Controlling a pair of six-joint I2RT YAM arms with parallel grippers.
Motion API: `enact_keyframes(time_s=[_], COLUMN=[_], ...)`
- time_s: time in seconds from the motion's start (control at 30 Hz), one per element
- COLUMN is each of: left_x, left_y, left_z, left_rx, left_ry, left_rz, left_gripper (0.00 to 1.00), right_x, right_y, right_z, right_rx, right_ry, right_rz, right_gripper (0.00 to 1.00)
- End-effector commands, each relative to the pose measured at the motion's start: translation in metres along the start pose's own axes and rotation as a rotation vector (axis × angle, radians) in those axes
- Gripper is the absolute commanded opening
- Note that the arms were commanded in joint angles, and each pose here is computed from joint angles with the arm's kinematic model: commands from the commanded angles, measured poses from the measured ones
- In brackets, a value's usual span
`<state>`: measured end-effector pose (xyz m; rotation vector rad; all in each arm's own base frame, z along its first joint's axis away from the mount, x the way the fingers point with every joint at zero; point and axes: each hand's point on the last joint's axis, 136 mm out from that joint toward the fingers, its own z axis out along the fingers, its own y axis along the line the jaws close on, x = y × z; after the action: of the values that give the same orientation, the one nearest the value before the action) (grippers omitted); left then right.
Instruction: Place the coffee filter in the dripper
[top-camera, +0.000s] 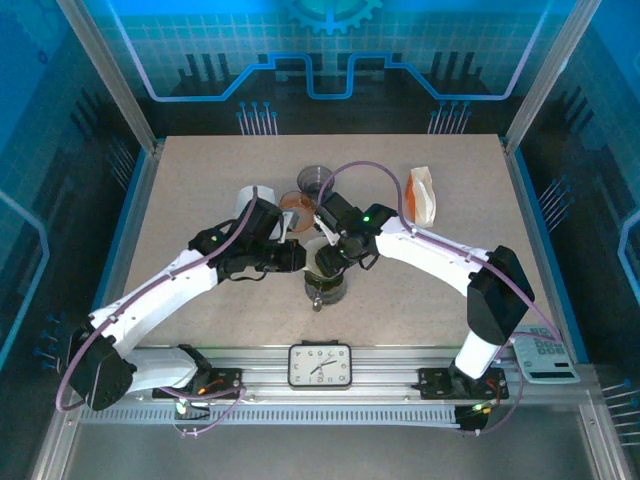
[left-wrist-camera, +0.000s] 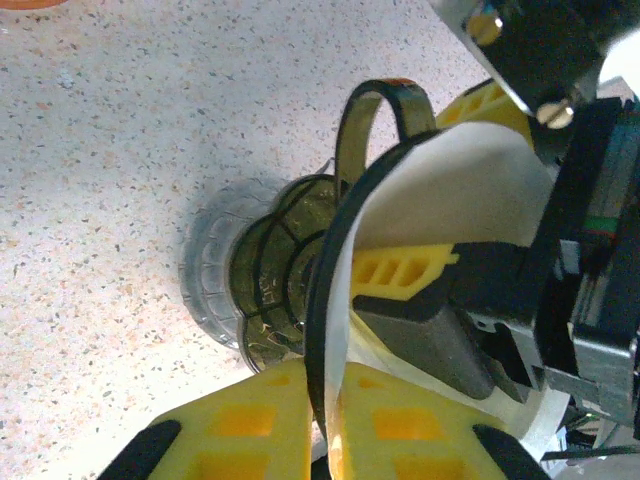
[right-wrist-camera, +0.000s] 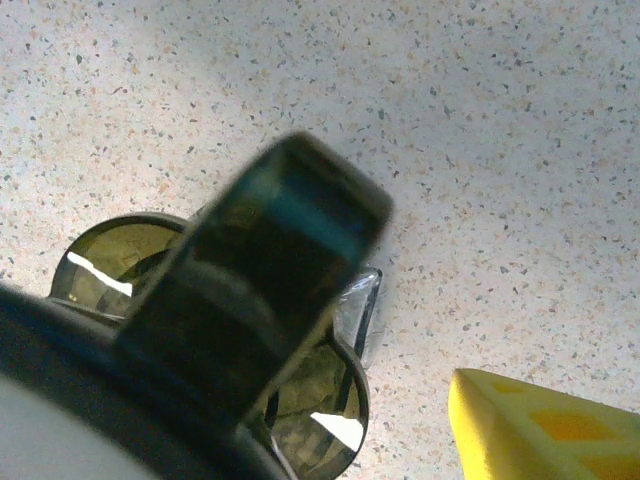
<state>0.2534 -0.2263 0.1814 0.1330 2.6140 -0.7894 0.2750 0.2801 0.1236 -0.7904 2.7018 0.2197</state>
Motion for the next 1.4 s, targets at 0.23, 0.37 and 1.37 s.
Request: enact_keyframes(time_s=[0.23,0.37,1.37], left_x=[0.008,0.01,0.012], left_y=[0.005,0.005,0.005], left_z=[0.004,0.006,0.005], left_rx=[-0.014,-0.006,-0.003], left_ry=[0.034,0.047,0.045], left_rz=[-0.009,-0.011,-0.006], left_gripper=[0.23,0.16,0.2], right_x=[0.002,0.001,-0.008], right_y=[0.002,0.002,-0.001], right_z=[0.01,0.01,-0.001], right_rx=[0.017,0.017,-0.015], right_ry=[0.023,0.022,-0.014], right_rz=[0.003,0.007,0.071], right_gripper=[0.66,0.66,0.68])
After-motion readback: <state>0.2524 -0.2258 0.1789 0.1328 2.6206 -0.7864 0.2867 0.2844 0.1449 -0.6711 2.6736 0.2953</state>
